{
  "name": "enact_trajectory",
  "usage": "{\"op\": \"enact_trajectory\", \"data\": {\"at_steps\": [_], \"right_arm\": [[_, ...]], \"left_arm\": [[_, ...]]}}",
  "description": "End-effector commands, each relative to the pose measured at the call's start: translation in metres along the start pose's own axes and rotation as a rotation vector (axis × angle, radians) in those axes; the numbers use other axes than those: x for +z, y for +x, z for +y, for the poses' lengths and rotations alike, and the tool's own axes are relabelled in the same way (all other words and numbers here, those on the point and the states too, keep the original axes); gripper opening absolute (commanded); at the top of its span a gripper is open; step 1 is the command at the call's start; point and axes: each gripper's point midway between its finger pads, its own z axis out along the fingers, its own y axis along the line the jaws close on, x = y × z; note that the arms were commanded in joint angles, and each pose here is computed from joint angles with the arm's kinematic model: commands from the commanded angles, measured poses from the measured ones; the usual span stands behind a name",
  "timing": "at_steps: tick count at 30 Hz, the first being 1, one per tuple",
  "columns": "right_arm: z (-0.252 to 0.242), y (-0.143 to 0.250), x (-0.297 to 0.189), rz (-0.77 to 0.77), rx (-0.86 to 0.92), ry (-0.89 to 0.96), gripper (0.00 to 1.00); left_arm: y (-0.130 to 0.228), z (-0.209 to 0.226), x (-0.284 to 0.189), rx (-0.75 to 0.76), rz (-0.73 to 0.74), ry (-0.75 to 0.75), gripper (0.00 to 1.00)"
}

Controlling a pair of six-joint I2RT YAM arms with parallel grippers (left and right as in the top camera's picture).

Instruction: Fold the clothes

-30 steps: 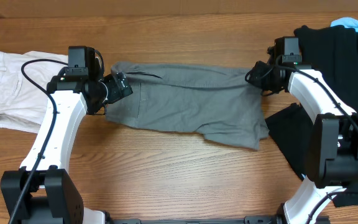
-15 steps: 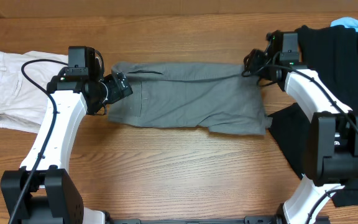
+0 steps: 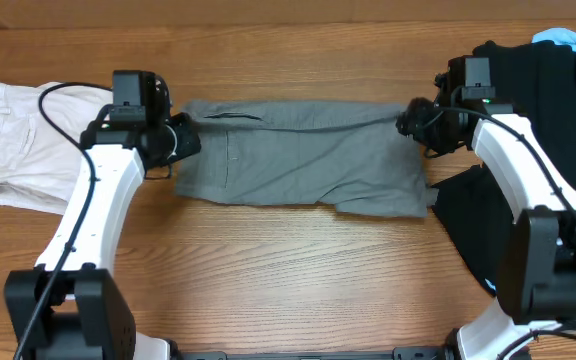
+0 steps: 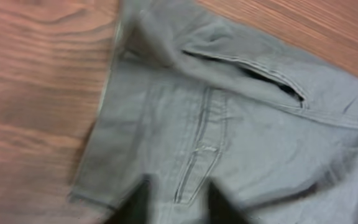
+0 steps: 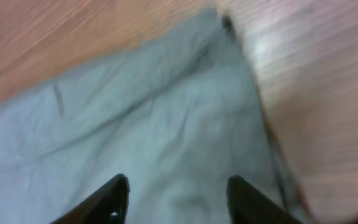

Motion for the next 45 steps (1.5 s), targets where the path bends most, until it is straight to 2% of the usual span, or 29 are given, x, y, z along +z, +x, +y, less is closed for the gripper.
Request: {"op": "enact_trajectory", "data": {"at_steps": [1,3,9,15,21,23,25,32,37,41,43,45], "right_arm": [[0.013,0.030,0.000,0.096,-0.029,-0.006,0.22],[0.012,0.045,0.007,0.137,-0.036,0.008,0.15],[0.004,0.066,0.029,0.172,-0.051,0.032,0.15],[-0.012,0.077,0.045,0.205,-0.042,0.075,0.15],[-0.016,0.083,0.048,0.213,-0.040,0.079,0.15],[-0.017,0.085,0.048,0.222,-0.037,0.083,0.15],[-0.018,0.087,0.047,0.229,-0.035,0.087,0.15],[-0.019,0.089,0.047,0.238,-0.033,0.093,0.14],[-0.021,0.086,0.047,0.223,-0.037,0.106,0.14],[-0.021,0.086,0.047,0.224,-0.037,0.106,0.19],[-0.021,0.086,0.047,0.224,-0.037,0.106,0.22],[-0.021,0.086,0.047,0.224,-0.037,0.106,0.23]], "left_arm": [[0.017,-0.013,0.030,0.074,0.071,0.012,0.04],[0.025,-0.020,0.046,0.092,0.100,0.019,0.04],[0.036,-0.053,0.091,0.215,0.106,0.091,0.05],[0.013,-0.084,0.115,0.262,-0.031,0.164,0.24],[-0.015,-0.075,0.147,0.156,-0.162,0.120,0.46],[-0.026,-0.075,0.153,0.116,-0.206,0.136,0.51],[-0.042,-0.075,0.157,0.060,-0.269,0.167,0.62],[-0.084,-0.062,0.148,-0.133,-0.399,0.241,0.72],[-0.074,-0.064,0.143,-0.133,-0.279,0.362,0.72],[-0.074,-0.077,0.107,-0.070,-0.197,0.548,0.73],[-0.075,-0.068,0.085,-0.089,-0.167,0.559,0.78],[-0.076,-0.052,0.064,-0.080,-0.157,0.530,0.90]]}}
